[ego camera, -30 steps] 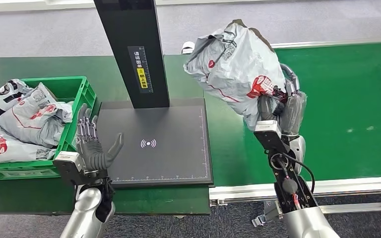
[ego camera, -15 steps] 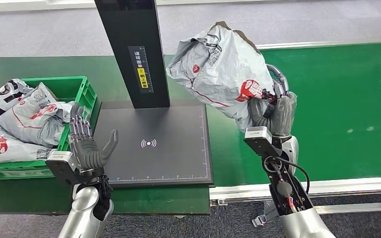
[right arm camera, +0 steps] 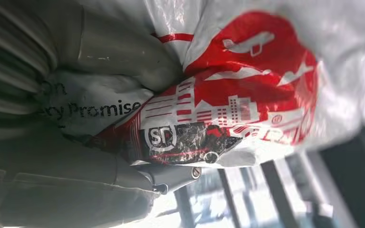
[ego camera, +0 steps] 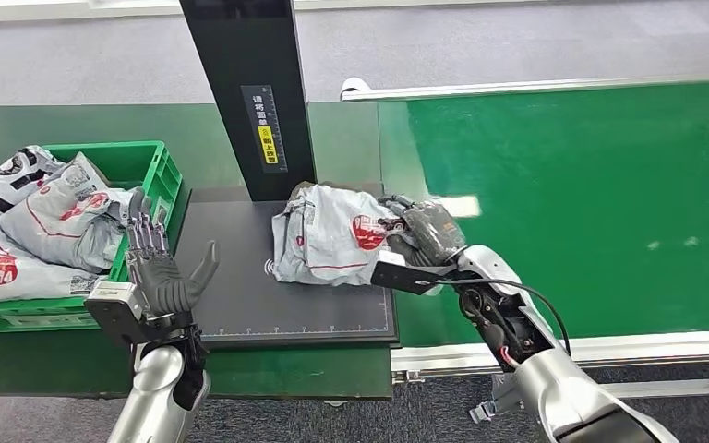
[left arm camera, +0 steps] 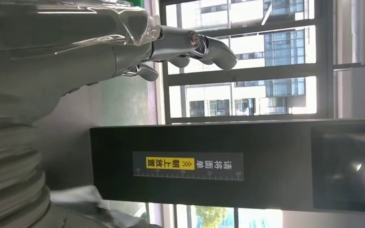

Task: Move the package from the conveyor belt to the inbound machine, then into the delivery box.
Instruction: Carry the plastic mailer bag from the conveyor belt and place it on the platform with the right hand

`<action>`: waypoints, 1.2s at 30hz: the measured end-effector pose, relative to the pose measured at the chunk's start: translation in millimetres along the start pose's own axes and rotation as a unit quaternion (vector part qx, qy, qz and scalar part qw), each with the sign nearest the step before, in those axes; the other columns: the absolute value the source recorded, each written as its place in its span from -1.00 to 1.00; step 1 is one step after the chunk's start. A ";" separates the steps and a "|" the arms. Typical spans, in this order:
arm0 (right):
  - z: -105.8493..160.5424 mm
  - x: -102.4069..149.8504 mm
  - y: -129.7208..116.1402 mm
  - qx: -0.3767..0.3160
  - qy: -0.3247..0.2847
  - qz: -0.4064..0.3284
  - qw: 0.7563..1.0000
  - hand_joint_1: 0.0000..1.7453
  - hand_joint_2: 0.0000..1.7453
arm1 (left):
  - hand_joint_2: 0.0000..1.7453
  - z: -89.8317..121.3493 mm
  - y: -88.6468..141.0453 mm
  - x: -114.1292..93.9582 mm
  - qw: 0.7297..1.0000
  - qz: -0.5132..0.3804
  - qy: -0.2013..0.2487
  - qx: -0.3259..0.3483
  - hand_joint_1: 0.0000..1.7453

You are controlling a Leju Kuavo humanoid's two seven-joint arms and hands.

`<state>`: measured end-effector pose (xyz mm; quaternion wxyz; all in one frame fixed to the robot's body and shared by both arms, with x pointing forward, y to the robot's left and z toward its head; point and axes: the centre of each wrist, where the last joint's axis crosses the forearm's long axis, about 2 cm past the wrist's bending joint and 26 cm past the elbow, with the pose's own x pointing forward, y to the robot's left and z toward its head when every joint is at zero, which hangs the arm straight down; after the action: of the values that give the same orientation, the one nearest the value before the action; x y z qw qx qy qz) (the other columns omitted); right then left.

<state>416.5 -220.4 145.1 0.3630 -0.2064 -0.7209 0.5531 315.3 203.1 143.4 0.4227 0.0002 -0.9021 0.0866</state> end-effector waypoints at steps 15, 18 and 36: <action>-35.5 32.4 14.5 0.179 -0.010 0.110 0.978 1.00 1.00 | 1.00 -11.0 -13.9 -4.5 1.000 0.019 0.003 -0.013 -1.00; -36.9 34.8 15.9 0.183 -0.013 0.113 0.977 1.00 1.00 | 1.00 -11.4 -15.0 -5.5 1.000 0.020 0.005 -0.013 -1.00; -36.3 41.6 21.4 0.106 -0.067 0.139 0.982 1.00 1.00 | 1.00 -9.8 -15.5 -7.5 1.000 0.019 0.011 -0.012 -1.00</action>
<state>414.4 -161.4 141.7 0.2534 -0.2279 -0.6453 0.6837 328.7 188.8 146.2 0.4307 -0.0234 -0.8983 0.0836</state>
